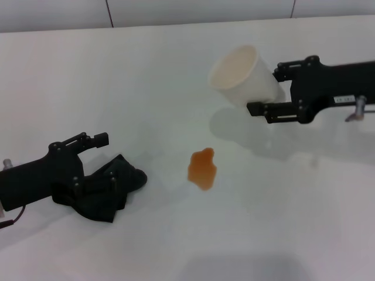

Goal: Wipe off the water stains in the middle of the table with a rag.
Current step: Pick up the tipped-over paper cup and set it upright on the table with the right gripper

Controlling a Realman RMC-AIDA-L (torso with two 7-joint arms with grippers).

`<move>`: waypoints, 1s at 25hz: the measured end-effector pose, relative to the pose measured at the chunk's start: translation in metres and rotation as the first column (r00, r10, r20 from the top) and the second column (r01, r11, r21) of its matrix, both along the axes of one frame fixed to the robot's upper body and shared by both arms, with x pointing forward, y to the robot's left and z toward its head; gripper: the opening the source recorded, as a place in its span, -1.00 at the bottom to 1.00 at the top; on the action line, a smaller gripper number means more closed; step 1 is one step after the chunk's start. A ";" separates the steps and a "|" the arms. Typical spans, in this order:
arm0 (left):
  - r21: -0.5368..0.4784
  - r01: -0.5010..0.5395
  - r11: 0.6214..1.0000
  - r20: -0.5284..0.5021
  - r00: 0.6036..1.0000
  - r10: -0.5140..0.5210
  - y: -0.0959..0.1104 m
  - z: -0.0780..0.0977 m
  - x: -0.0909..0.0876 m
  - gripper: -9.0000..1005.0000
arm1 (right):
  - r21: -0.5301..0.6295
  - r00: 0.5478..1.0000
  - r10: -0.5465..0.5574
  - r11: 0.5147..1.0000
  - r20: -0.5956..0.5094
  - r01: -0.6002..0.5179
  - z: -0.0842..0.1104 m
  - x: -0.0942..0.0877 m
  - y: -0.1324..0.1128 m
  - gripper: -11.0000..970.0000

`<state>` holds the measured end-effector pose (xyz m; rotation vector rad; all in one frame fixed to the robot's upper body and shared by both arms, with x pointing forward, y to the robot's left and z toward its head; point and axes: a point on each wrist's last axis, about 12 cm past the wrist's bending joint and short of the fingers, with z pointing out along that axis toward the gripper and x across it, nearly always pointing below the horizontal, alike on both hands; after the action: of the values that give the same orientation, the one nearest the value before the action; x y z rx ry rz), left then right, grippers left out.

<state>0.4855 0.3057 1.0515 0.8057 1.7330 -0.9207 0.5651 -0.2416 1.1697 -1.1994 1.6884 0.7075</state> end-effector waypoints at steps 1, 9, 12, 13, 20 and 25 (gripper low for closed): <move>0.000 0.000 1.000 0.000 1.000 0.000 0.000 0.000 0.000 0.77 | 0.027 1.000 0.006 1.000 0.012 -0.006 -0.006 -0.002 -0.002 0.29; -0.001 0.001 1.000 0.003 1.000 -0.001 -0.001 0.001 0.002 0.77 | 0.192 0.994 -0.024 0.981 0.103 0.003 -0.059 -0.016 -0.015 0.29; 0.000 0.003 1.000 0.006 1.000 -0.003 -0.002 0.001 0.003 0.77 | 0.181 0.988 -0.061 0.983 0.139 0.035 -0.081 -0.020 -0.018 0.29; 0.000 0.003 1.000 0.006 1.000 -0.003 -0.002 0.002 0.004 0.77 | 0.175 0.987 -0.069 0.984 0.143 0.043 -0.085 -0.020 -0.018 0.29; 0.002 0.003 1.000 0.008 1.000 -0.003 -0.003 0.002 0.005 0.77 | 0.092 0.983 -0.109 0.991 0.148 0.096 -0.107 -0.020 -0.019 0.28; 0.002 0.002 1.000 0.008 1.000 -0.002 -0.002 0.002 0.005 0.77 | 0.048 0.982 -0.131 0.991 0.138 0.126 -0.114 -0.021 -0.023 0.28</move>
<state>0.4902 0.3033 1.0533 0.8116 1.7268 -0.9163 0.5444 -0.2649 1.0559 -1.0769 1.6106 0.5610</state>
